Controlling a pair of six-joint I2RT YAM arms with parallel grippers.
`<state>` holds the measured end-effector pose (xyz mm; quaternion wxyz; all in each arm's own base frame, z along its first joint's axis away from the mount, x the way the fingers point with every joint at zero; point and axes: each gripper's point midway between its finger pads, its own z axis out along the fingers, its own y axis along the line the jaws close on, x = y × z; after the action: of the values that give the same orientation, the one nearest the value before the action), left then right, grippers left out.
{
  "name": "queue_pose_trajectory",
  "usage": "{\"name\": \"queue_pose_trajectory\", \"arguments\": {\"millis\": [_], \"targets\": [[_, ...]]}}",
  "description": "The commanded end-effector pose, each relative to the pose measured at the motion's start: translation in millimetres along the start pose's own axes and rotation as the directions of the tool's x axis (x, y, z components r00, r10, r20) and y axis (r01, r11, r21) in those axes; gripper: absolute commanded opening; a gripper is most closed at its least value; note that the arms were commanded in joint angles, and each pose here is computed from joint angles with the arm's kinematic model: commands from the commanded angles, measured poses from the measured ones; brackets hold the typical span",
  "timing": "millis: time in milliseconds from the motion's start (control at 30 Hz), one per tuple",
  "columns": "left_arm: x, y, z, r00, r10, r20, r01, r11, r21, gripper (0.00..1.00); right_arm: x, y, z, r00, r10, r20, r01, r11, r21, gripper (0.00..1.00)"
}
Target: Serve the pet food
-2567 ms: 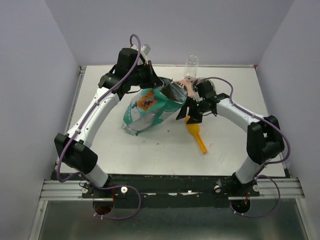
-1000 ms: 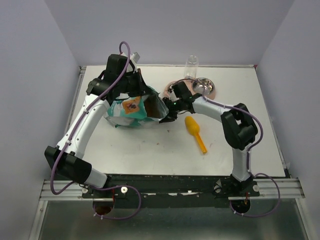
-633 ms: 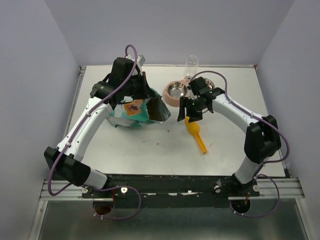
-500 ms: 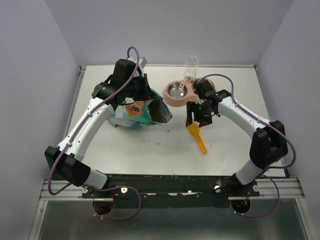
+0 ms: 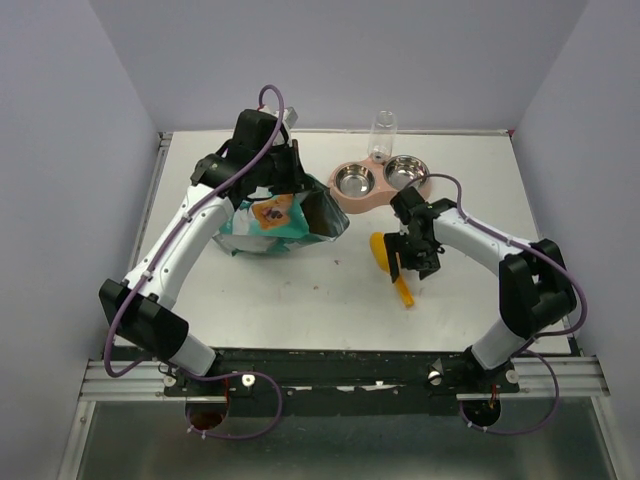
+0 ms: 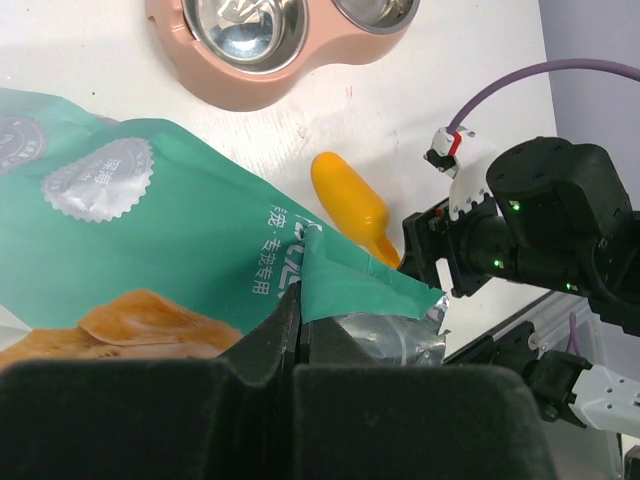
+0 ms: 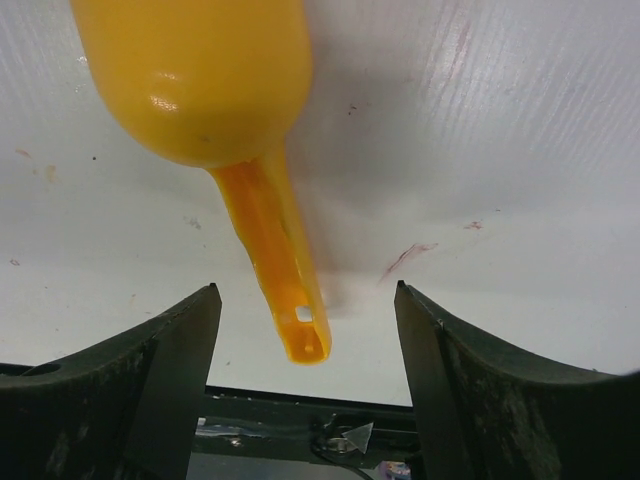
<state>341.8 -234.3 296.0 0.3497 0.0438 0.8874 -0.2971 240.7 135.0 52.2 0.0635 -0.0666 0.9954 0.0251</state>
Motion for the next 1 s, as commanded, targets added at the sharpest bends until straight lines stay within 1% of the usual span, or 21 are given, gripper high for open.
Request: {"name": "queue_pose_trajectory", "arguments": {"millis": [0,67,133,233,300,433,567,633,733,900,967], "targets": [[-12.5,2.6,-3.3,1.0,0.014,0.026,-0.013,1.0,-0.019,0.0,2.5,-1.1,3.1,1.0,-0.018,0.024,0.017,1.0,0.014,0.79],[-12.3,3.3,-3.8,1.0,0.011,0.024,-0.01,1.0,-0.022,0.0,6.9,1.1,8.3,0.999,-0.038,0.016,0.037,0.998,0.057,0.79],[-11.6,5.1,-4.8,1.0,0.004,0.023,-0.004,1.0,-0.025,0.0,10.2,12.2,12.4,0.998,-0.061,0.005,0.06,0.997,0.055,0.78],[-11.5,7.6,-7.5,1.0,0.004,0.029,-0.003,1.0,-0.025,0.0,9.7,18.6,20.1,0.997,-0.079,0.008,0.079,0.994,0.071,0.71],[-10.9,8.0,-9.6,1.0,0.002,0.032,-0.001,1.0,-0.017,0.0,8.3,17.0,26.8,0.996,-0.092,0.015,0.09,0.992,0.087,0.64],[-12.3,8.2,-12.2,0.999,0.004,0.035,-0.003,1.0,-0.013,0.0,0.7,12.0,34.4,0.994,-0.104,0.038,0.099,0.987,0.127,0.55],[-12.0,6.7,-13.0,0.999,0.002,0.033,-0.002,1.0,-0.003,0.0,0.4,12.3,40.4,0.995,-0.098,0.035,0.093,0.988,0.124,0.49],[-11.9,5.6,-13.9,0.999,0.004,0.033,-0.004,1.0,0.002,0.0,1.4,14.5,42.2,0.995,-0.097,0.039,0.092,0.989,0.111,0.44],[-11.4,7.1,-15.9,0.999,0.005,0.034,-0.005,1.0,-0.002,0.0,2.4,21.2,41.0,0.994,-0.101,0.043,0.098,0.993,0.069,0.32],[-11.5,7.3,-15.3,0.999,-0.004,0.035,0.004,1.0,0.005,0.0,2.1,51.0,30.8,0.992,-0.11,0.061,0.116,0.988,-0.105,0.11],[-11.2,7.8,-15.0,0.999,-0.006,0.034,0.006,1.0,0.003,0.0,1.4,66.3,22.4,0.991,-0.117,0.063,0.127,0.974,-0.188,0.04]]}}
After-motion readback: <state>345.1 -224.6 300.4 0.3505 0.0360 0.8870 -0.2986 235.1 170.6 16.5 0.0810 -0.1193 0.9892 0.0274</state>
